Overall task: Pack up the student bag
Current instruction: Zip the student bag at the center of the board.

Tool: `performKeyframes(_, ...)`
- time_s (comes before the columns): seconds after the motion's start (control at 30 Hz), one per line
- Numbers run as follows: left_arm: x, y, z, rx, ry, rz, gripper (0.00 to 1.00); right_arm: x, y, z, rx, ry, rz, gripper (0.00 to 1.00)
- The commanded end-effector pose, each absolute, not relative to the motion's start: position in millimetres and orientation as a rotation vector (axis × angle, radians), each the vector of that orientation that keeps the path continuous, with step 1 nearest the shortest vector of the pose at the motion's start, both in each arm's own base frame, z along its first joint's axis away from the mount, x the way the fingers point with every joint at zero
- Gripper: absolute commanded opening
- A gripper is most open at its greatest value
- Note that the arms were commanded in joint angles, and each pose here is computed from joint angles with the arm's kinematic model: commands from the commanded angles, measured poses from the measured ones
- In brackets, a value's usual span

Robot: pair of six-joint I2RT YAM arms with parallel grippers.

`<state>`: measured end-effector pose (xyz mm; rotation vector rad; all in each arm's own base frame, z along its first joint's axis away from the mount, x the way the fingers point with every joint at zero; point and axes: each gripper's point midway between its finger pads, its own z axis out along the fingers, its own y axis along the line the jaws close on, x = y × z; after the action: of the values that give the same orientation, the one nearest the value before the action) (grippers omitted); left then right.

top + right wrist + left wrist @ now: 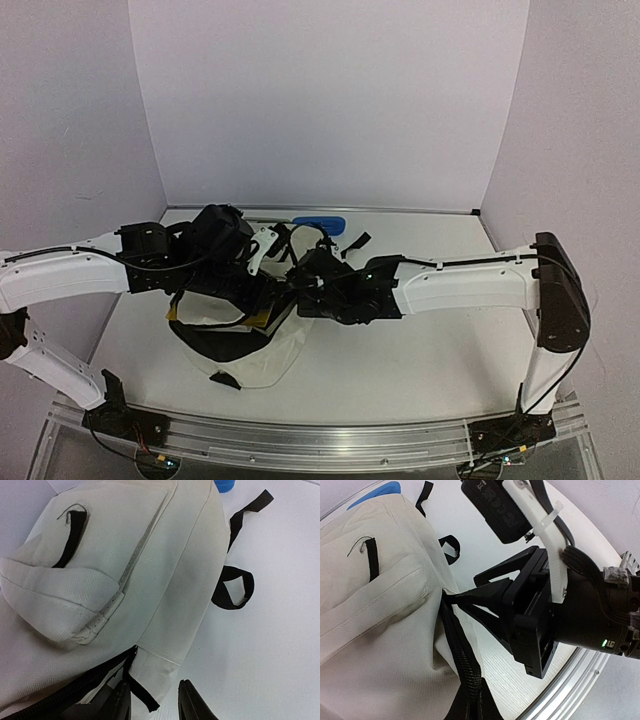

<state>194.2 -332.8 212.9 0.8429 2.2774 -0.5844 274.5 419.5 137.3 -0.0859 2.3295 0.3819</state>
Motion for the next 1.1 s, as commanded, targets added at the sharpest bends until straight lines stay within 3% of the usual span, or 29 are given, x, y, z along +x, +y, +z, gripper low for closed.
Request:
performKeyframes(0.0, 201, -352, 249, 0.813, 2.176, -0.683, 0.00, 278, 408, 167, -0.024, 2.268, 0.374, 0.28)
performKeyframes(0.13, 200, -351, 250, 0.810, 2.179, -0.683, 0.00, 275, 415, 159, -0.054, 2.293, 0.401, 0.24)
performKeyframes(0.43, 199, -349, 246, 0.804, 2.191, -0.683, 0.00, 280, 426, 169, -0.081, 2.285, 0.665, 0.24)
performKeyframes(0.97, 200, -349, 243, 0.805, 2.204, -0.671, 0.00, 283, 435, 166, -0.104, 2.296, 0.749, 0.21)
performKeyframes(1.07, 200, -349, 242, 0.806, 2.203, -0.669, 0.00, 283, 434, 164, -0.101, 2.298, 0.747, 0.15)
